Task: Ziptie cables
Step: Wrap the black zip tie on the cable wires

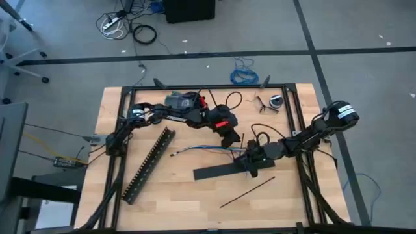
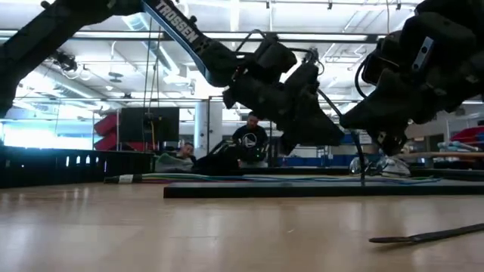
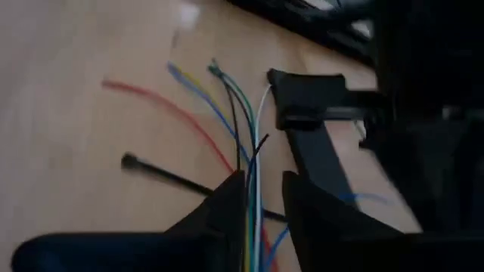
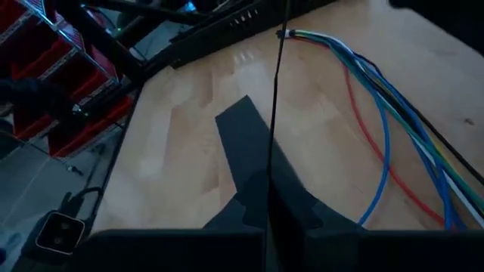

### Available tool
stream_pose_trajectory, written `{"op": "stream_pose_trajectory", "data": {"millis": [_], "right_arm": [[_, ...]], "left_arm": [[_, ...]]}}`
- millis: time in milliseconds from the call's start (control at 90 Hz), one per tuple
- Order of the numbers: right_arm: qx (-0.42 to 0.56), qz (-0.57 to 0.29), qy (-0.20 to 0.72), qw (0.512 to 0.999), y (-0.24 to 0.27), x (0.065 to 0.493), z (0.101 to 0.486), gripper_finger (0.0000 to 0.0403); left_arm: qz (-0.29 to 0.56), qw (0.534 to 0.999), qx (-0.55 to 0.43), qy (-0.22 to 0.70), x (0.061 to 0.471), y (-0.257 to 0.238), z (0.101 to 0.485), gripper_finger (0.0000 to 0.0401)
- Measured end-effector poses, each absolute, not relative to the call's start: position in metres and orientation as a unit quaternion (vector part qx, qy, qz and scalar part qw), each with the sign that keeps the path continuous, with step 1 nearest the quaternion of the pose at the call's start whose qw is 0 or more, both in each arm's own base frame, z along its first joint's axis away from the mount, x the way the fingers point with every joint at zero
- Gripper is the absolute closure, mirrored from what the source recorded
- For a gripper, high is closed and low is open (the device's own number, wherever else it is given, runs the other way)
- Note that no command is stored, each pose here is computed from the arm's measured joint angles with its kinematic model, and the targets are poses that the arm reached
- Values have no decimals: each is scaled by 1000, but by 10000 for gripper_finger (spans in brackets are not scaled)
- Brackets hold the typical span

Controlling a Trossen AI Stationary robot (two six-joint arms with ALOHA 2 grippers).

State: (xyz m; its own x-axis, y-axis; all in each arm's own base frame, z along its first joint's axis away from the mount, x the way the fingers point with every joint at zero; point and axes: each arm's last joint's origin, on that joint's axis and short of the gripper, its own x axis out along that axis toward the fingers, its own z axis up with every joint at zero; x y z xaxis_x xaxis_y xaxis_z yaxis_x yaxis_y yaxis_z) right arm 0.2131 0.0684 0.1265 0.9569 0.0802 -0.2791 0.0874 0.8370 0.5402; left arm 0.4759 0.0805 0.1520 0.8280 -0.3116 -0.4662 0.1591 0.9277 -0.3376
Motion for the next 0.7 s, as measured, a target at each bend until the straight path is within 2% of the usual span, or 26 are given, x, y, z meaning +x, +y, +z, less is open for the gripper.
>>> {"op": "stream_pose_trajectory", "data": {"millis": [200, 389, 533, 700], "right_arm": [[286, 2, 148, 947, 69, 213, 127, 403], [297, 3, 147, 944, 69, 213, 127, 403], [308, 5, 147, 940, 69, 213, 127, 403], [311, 8, 141, 940, 69, 214, 129, 403]], "left_arm": [[-136, 955, -48, 258, 480, 82, 139, 327], [-140, 949, -53, 276, 500, 87, 116, 344], [-138, 962, -28, 235, 514, 86, 136, 352], [-145, 959, -21, 243, 515, 84, 133, 353]]}}
